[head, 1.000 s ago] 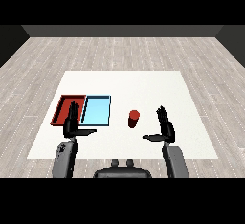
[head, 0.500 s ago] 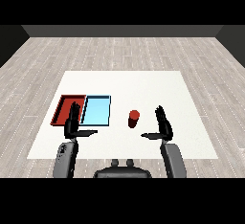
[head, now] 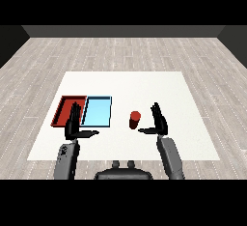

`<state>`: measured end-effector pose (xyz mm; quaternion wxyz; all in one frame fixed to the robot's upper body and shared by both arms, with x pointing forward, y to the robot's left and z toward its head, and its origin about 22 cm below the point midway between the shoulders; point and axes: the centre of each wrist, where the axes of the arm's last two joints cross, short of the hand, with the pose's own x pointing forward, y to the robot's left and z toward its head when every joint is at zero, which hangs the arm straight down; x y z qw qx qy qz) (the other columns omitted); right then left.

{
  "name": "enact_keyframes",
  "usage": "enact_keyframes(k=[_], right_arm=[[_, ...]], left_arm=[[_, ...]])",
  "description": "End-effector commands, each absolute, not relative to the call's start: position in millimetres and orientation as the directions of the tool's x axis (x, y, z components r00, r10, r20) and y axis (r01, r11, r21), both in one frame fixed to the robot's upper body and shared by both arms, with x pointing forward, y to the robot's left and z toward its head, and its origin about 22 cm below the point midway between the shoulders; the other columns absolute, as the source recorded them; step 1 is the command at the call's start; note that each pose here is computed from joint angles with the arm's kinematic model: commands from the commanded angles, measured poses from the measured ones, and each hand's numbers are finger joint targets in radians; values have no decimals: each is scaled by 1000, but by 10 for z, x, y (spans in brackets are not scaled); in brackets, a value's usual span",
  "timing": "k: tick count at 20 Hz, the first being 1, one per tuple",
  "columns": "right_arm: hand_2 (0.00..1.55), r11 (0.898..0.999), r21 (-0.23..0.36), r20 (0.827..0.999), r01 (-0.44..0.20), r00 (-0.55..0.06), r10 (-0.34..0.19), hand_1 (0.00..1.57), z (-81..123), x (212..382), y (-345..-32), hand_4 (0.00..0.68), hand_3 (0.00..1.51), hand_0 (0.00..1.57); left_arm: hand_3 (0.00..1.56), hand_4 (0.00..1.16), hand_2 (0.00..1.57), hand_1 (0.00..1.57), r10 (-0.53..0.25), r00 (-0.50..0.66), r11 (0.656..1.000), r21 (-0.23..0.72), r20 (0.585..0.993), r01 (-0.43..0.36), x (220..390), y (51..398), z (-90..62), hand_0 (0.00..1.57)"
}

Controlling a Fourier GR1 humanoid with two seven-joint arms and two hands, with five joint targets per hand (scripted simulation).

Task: Pick the red can and put it in the red box

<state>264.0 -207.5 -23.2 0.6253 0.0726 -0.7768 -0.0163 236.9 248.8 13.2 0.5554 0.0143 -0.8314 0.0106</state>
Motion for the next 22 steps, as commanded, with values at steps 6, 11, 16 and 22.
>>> enact_keyframes(k=[6, 11, 16, 22], right_arm=[[0, 980, 177, 965, -92, -178, -191, 0, -474, 2620, -1934, 0, 0, 0], [0, 978, 181, 967, -99, -164, -196, 0, -626, 2796, -1584, 0, 0, 0], [0, 969, 228, 957, -94, -164, -241, 0, -533, 2636, -1599, 0, 0, 0], [0, 971, 217, 963, -101, -140, -230, 0, -740, 2745, -1651, 0, 0, 0]], left_arm=[[0, 0, 0, 0, 19, -396, 1000, -27, 918, -15, 2313, 2549, 207, 0], [0, 0, 0, 0, 20, -386, 999, -36, 922, -33, 2515, 2539, 143, 0], [0, 0, 0, 0, 6, -389, 999, -20, 921, -33, 2343, 2470, 72, 0], [0, 0, 0, 0, 35, -399, 999, -48, 916, -22, 2593, 2678, 47, 0]])
